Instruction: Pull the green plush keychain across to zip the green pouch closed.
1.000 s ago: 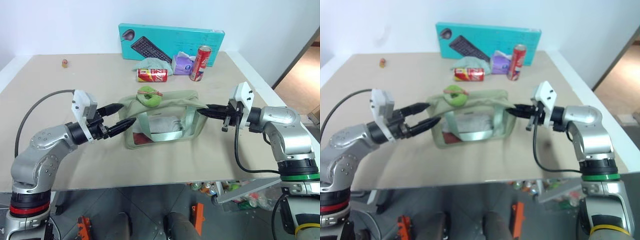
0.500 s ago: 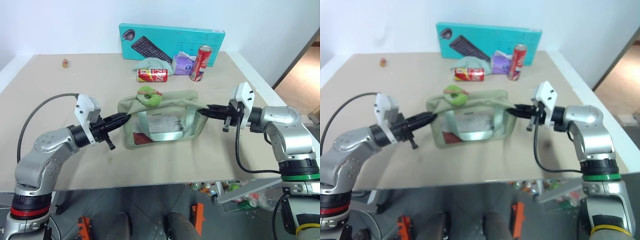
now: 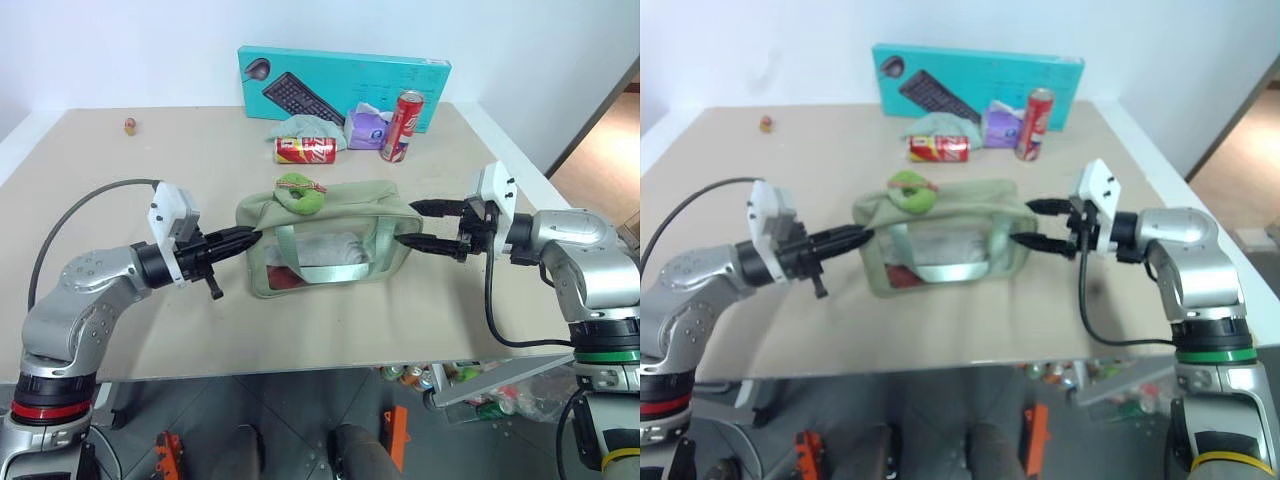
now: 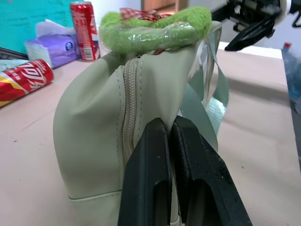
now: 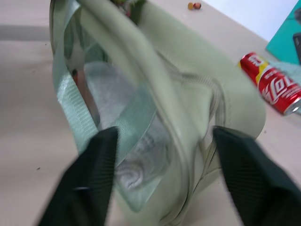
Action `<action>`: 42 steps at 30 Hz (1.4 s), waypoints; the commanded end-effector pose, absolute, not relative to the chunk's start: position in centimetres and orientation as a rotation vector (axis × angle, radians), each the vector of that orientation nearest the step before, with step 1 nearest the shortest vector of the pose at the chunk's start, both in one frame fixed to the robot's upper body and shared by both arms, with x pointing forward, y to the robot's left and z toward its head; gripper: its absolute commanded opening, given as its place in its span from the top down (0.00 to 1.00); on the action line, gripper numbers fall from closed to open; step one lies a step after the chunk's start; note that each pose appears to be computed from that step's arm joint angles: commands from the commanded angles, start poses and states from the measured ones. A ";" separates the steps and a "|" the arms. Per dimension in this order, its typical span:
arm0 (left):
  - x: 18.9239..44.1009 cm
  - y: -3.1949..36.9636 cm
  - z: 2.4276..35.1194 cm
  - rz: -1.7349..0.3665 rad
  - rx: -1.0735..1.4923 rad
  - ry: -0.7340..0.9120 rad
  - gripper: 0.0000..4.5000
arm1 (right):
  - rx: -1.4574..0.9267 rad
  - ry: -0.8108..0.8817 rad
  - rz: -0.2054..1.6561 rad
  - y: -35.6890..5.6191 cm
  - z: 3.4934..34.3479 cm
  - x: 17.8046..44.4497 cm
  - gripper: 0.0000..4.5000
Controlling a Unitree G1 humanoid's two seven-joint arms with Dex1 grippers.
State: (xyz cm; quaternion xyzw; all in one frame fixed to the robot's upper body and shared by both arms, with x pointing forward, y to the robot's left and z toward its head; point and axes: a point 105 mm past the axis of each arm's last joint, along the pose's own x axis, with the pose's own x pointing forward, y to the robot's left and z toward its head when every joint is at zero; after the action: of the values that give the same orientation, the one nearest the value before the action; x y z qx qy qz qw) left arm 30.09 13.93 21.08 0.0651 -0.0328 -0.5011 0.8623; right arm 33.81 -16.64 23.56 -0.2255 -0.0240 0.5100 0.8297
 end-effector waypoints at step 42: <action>31.0 12.8 21.8 -1.096 0.186 -0.096 1.00 | -0.565 -0.346 1.288 -5.8 27.2 33.1 0.98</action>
State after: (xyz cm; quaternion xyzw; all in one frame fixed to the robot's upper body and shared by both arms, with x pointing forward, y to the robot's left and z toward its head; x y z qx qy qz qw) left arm 30.96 13.13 21.31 0.0792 -0.0351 -0.5200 0.8498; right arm 33.41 -5.63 25.92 -0.2487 -0.1278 0.5974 0.7516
